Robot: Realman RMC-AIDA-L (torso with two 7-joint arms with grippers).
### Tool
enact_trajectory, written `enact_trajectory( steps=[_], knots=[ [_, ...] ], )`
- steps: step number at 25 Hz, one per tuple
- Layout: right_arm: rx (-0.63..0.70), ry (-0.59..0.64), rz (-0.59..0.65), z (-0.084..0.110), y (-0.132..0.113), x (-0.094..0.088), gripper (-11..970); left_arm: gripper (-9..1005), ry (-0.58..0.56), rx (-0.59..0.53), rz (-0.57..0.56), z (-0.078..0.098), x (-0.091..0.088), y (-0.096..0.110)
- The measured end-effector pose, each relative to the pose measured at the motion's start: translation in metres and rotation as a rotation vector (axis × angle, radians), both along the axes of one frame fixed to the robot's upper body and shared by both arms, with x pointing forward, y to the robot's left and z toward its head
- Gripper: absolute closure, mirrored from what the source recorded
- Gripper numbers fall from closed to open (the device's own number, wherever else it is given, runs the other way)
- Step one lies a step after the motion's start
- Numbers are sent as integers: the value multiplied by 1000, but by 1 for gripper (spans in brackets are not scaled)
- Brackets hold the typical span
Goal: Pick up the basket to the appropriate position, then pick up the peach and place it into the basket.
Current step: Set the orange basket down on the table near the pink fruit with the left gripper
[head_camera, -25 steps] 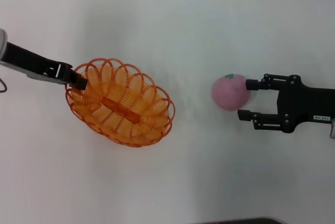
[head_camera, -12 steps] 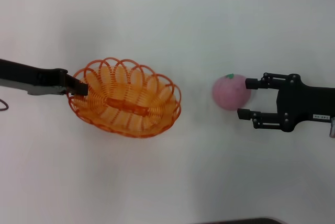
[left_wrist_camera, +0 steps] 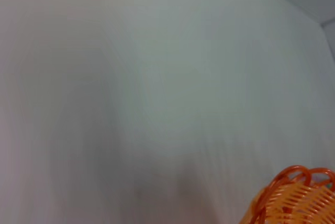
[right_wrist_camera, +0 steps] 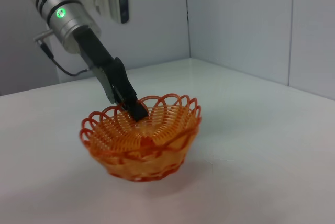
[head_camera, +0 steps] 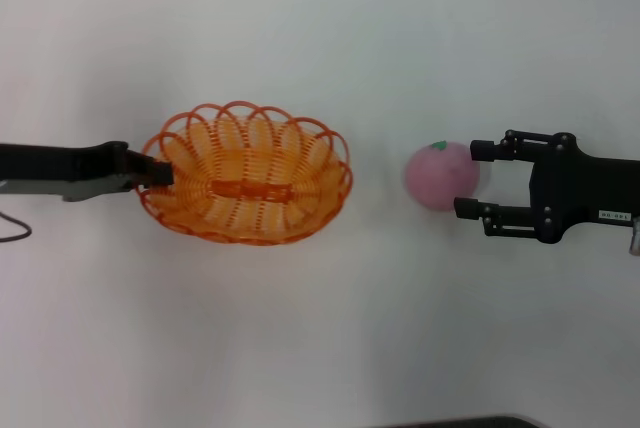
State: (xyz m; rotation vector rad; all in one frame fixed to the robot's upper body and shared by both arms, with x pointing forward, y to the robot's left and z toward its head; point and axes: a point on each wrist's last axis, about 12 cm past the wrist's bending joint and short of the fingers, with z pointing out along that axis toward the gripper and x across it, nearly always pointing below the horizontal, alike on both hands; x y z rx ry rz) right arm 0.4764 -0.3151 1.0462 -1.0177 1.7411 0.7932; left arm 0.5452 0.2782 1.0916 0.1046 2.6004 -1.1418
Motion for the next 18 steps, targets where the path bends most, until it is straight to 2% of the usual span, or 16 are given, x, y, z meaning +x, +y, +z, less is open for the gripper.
enact_trajectory(
  steps=[9,18],
  knots=[
    [5,-11,-13,2,-1,2,193,929,12,6,97,-21,-14,11],
    [9,-23,-32,3,-4,4,192,929,18,-42,101,-25,-21,8]
  ],
)
